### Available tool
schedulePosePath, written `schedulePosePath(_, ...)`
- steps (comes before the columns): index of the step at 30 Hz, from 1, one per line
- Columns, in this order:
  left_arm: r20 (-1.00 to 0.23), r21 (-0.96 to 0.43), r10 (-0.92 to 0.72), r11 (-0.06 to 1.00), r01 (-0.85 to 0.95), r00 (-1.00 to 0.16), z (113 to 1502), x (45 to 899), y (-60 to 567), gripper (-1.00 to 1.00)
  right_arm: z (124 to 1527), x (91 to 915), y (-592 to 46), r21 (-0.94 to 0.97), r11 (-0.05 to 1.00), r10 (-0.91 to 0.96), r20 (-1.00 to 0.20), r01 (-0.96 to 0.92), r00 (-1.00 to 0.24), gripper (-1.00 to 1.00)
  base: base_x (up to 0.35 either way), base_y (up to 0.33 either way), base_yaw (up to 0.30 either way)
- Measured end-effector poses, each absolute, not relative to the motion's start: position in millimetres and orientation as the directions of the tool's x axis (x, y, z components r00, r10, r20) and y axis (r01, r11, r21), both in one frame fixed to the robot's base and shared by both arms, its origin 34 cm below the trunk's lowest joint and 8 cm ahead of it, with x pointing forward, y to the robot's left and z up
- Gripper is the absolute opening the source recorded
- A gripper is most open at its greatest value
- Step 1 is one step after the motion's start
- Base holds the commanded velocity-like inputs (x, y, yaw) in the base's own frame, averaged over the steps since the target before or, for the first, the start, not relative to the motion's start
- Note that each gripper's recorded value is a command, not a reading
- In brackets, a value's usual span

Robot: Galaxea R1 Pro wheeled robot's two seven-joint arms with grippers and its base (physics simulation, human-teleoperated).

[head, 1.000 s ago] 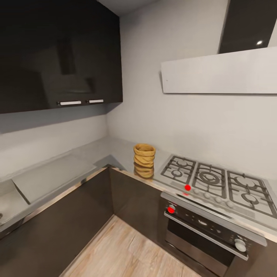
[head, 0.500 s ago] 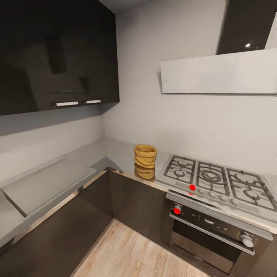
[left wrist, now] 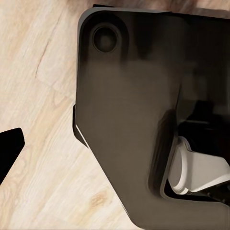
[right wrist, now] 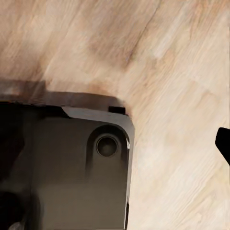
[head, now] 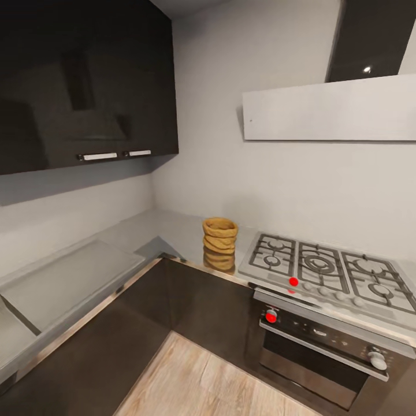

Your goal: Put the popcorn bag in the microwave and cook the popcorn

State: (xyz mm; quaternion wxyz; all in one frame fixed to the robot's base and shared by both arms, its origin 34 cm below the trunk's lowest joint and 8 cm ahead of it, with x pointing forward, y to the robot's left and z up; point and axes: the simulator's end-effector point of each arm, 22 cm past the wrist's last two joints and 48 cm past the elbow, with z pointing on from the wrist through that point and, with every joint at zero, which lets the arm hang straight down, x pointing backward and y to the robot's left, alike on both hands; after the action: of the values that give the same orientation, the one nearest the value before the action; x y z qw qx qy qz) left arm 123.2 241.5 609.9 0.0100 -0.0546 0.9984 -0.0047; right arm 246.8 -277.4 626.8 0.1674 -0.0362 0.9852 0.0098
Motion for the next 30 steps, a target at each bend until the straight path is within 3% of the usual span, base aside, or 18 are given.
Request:
schedulePosePath(6, -0.019, -0.012, -0.109, 0.994, -0.109, -0.994, 610.0, 123.2, 240.3, 1.00, 699.1, 404.5, -259.0, 0.003, 0.994, -0.080, -0.647, -0.108, -0.758, 1.00, 0.000, 0.000, 0.000)
schedulePosePath(13, -0.019, -0.013, -0.109, 0.994, -0.109, -0.994, 610.0, 123.2, 240.2, 1.00, 806.8, 513.6, -241.8, -0.011, 0.991, -0.078, -0.856, -0.133, -0.511, 1.00, 0.000, 0.000, 0.000)
schedulePosePath(16, -0.019, -0.013, -0.109, 0.994, -0.108, -0.994, 610.0, 123.2, 240.2, 1.00, 897.2, 565.6, -231.7, -0.023, 0.990, -0.068, -0.945, -0.142, -0.319, 1.00, 0.000, 0.000, 0.000)
schedulePosePath(22, -0.019, -0.013, -0.109, 0.994, -0.108, -0.994, 610.0, 123.2, 240.2, 1.00, 1000.8, 598.5, -223.7, -0.034, 0.989, -0.058, -0.984, -0.144, -0.166, 1.00, 0.000, 0.000, 0.000)
schedulePosePath(30, -0.019, -0.013, -0.109, 0.994, -0.109, -0.994, 610.0, 123.2, 240.2, 1.00, 1082.3, 639.4, -220.0, -0.035, 0.991, -0.045, -0.996, -0.127, -0.076, 1.00, 0.000, 0.000, 0.000)
